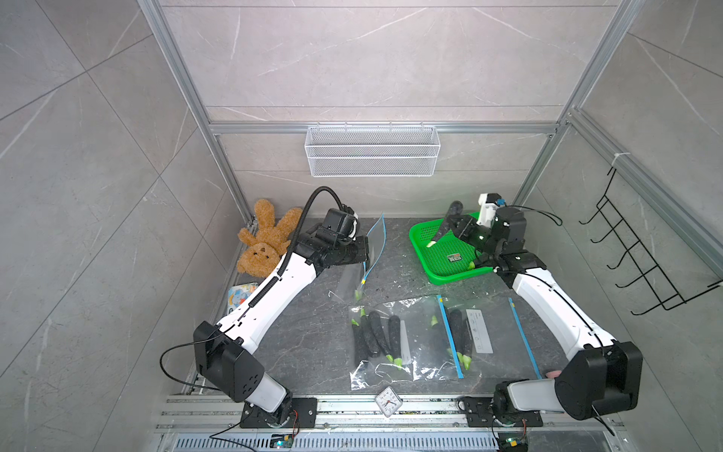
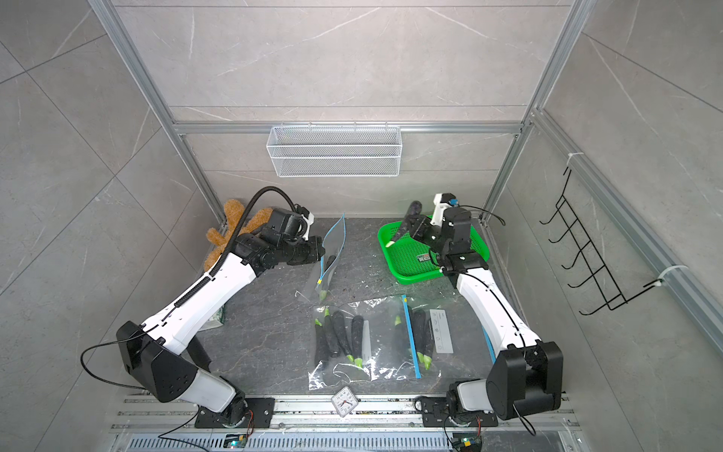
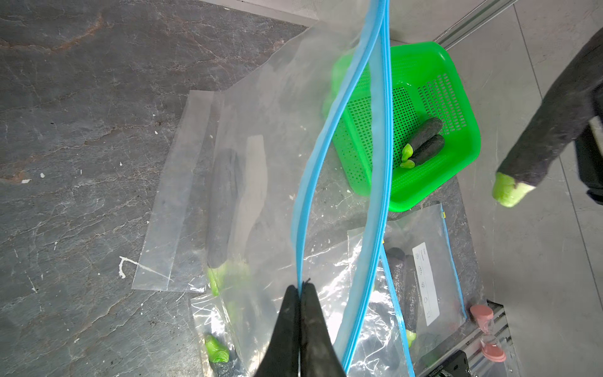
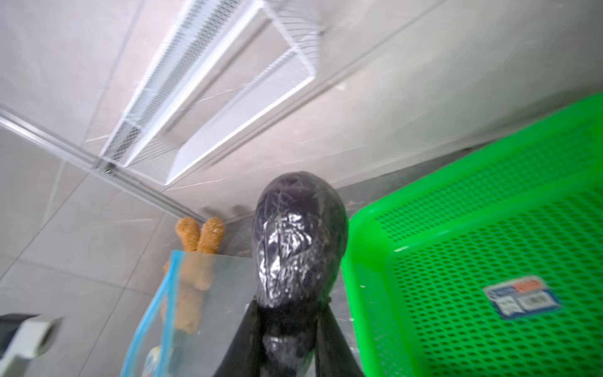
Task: Place the eggplant in a zip-top bag and seal the zipper
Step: Pick up the eggplant from the basket, then place the eggplant in the zipper food storage bag.
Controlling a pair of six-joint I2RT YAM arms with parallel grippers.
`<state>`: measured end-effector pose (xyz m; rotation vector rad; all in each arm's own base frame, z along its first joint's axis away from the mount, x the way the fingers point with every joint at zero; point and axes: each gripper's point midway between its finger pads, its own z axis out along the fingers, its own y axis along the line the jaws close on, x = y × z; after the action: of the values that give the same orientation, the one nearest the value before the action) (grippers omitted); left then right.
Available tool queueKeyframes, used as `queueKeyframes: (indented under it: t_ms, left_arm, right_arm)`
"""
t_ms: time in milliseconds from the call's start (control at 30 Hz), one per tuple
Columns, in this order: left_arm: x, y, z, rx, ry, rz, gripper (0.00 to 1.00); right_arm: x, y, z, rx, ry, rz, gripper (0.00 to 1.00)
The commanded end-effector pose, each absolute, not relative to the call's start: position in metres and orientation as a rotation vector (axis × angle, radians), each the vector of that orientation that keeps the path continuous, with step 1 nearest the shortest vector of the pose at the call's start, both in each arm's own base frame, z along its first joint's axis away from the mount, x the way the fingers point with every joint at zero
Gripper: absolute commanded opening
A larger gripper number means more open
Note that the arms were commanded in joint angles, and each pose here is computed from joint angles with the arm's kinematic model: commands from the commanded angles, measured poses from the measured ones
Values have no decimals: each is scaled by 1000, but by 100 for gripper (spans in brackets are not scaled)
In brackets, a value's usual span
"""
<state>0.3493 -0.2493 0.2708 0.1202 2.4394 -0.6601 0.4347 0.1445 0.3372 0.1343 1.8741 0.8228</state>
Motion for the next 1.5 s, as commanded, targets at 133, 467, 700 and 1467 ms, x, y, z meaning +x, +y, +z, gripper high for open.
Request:
queueKeyframes:
  t_ms: [133, 467, 700, 1467]
  left_arm:
    - [346, -247, 295, 116, 2376, -697, 0]
    - [345, -247, 301, 126, 2367, -700, 0]
    - [344, -245, 303, 122, 2360, -697, 0]
    - [347, -245, 302, 112, 2354, -687, 0]
  right_arm:
    - [421, 225, 385, -85, 1806, 793, 14]
    - [422, 301, 377, -242, 1835, 676, 13]
    - [429, 304, 348, -231, 1886, 559, 13]
    - [406, 320, 310, -273, 1934, 533, 34]
